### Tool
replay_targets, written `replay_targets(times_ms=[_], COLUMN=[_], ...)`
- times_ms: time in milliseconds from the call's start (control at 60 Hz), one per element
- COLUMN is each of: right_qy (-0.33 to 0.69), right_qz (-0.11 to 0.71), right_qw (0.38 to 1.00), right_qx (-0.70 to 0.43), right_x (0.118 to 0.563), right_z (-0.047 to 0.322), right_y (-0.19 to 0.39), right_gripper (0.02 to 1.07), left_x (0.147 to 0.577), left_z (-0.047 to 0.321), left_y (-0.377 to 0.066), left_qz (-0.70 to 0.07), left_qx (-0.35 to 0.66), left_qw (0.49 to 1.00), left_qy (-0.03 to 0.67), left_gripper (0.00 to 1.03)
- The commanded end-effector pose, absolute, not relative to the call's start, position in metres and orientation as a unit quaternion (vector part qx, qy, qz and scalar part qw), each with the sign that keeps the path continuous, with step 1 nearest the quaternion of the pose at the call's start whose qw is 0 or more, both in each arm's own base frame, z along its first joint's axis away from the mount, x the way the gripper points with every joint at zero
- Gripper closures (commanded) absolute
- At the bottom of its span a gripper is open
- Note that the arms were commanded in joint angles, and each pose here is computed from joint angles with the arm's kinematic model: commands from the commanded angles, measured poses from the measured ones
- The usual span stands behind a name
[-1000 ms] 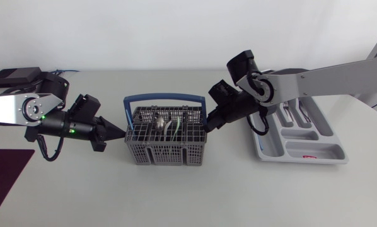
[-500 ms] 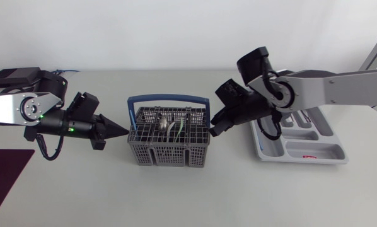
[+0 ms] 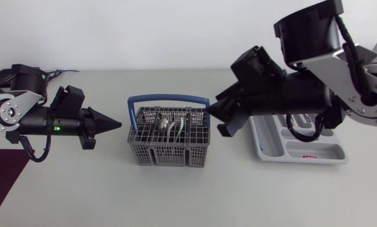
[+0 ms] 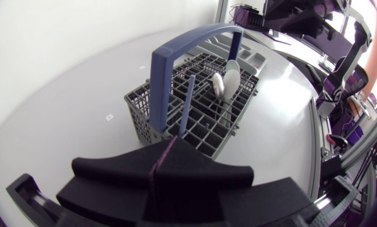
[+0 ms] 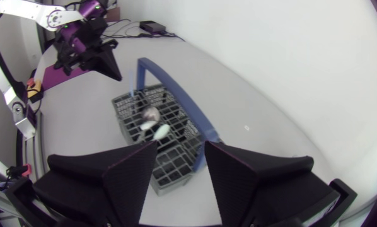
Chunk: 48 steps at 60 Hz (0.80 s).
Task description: Unload the cutlery basket into the drawer organizer.
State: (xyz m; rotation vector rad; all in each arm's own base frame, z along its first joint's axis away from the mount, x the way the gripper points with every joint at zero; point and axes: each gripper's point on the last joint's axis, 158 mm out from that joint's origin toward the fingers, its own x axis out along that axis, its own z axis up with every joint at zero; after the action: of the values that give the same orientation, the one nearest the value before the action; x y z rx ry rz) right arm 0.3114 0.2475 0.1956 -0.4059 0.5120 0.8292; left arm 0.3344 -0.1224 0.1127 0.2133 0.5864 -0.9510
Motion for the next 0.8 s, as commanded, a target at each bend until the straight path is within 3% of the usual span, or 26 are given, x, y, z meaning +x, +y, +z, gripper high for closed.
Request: replay_targets(times_ms=[0,383,783], right_qy=[0.258,0.255,0.251], right_qz=[0.426,0.484,0.492], right_qw=[0.844,0.812,0.812], right_qx=[-0.199,-0.203,-0.189], right_x=[0.29,0.293,0.311], right_z=[0.182,0.16,0.142], right_y=[0.27,0.357,0.401], right_gripper=[0.41,0.41,0.41], left_x=[0.325,0.311,0.315], left_z=[0.112,0.107,0.106], left_y=[-0.121,-0.11,-0.106], left_qz=[-0.451,-0.435,-0.428], left_qx=[0.102,0.099,0.097], left_qw=[0.845,0.854,0.862], left_qy=[0.269,0.266,0.256], left_gripper=[0.88,0.87,0.87])
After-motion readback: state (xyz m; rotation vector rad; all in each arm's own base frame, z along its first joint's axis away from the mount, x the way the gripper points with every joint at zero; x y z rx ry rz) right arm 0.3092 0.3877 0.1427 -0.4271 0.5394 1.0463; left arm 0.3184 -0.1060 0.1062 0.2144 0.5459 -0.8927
